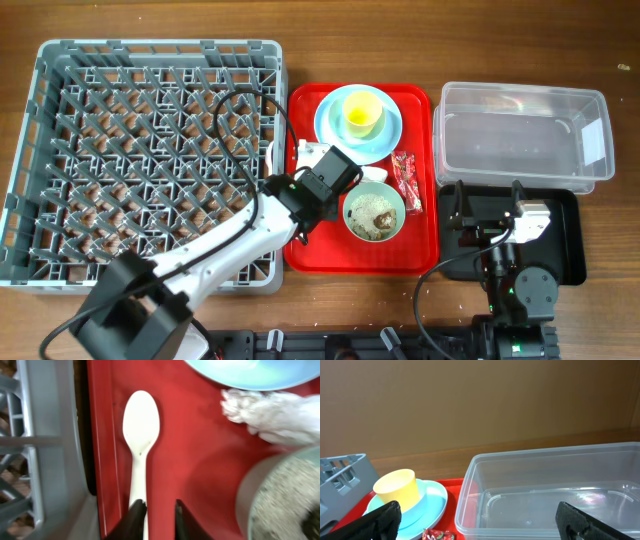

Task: Sort waste into correct bins and load items into the dishwasher rack
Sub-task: 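Reach the left gripper to the white spoon and grasp it, then carry the spoon to the rack edge and insert it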

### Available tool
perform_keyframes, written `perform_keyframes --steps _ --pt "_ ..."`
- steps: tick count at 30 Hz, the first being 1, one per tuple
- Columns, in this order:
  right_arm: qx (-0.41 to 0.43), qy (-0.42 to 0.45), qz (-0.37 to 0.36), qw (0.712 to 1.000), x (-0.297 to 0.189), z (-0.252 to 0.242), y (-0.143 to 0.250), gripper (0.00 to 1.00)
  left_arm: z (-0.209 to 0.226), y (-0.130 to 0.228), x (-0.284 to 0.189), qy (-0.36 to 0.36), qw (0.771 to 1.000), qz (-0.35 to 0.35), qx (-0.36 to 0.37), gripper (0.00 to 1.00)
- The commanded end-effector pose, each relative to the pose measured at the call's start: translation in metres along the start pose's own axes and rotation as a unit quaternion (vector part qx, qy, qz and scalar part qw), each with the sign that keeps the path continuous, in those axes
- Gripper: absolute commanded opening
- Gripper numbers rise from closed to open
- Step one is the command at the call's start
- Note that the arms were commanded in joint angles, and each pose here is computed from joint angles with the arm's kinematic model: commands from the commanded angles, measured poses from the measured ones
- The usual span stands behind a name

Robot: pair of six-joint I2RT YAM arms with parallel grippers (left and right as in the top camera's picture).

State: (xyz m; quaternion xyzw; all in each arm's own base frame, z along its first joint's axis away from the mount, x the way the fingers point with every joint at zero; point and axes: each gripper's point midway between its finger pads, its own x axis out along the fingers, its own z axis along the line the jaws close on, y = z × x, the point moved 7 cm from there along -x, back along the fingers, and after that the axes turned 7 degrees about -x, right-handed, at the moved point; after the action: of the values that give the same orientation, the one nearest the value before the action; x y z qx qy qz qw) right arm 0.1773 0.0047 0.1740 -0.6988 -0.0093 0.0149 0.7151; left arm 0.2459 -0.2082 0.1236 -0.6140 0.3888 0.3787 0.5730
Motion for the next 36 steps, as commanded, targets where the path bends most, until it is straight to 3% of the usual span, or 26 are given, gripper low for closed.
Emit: perform_keyframes --steps 1,6,15,23,27,32,36 --pt "0.006 0.007 -0.005 1.0 0.0 -0.002 -0.001 1.0 0.002 0.008 0.024 -0.034 0.999 0.005 0.007 0.23" --pt "0.006 0.007 -0.005 1.0 0.0 -0.002 -0.001 1.0 0.005 0.001 0.034 -0.064 0.997 -0.028 0.009 0.24" --pt "0.006 0.007 -0.005 1.0 0.0 -0.002 -0.001 1.0 0.002 0.01 0.066 -0.079 0.997 -0.013 0.016 0.23" --pt "0.006 0.007 -0.005 1.0 0.0 -0.002 -0.001 1.0 -0.009 0.017 0.068 -0.034 0.999 0.023 0.012 0.18" --pt "0.006 0.007 -0.005 1.0 0.0 -0.002 -0.001 1.0 -0.011 0.014 0.066 -0.029 0.999 0.017 0.01 0.04" --pt "0.006 0.007 -0.005 1.0 0.0 -0.002 -0.001 1.0 -0.017 0.001 0.051 -0.011 1.0 -0.005 0.004 0.04" --pt "0.006 0.007 -0.005 1.0 0.0 -0.002 -0.001 1.0 -0.017 -0.026 0.006 0.008 0.997 -0.071 0.0 0.04"
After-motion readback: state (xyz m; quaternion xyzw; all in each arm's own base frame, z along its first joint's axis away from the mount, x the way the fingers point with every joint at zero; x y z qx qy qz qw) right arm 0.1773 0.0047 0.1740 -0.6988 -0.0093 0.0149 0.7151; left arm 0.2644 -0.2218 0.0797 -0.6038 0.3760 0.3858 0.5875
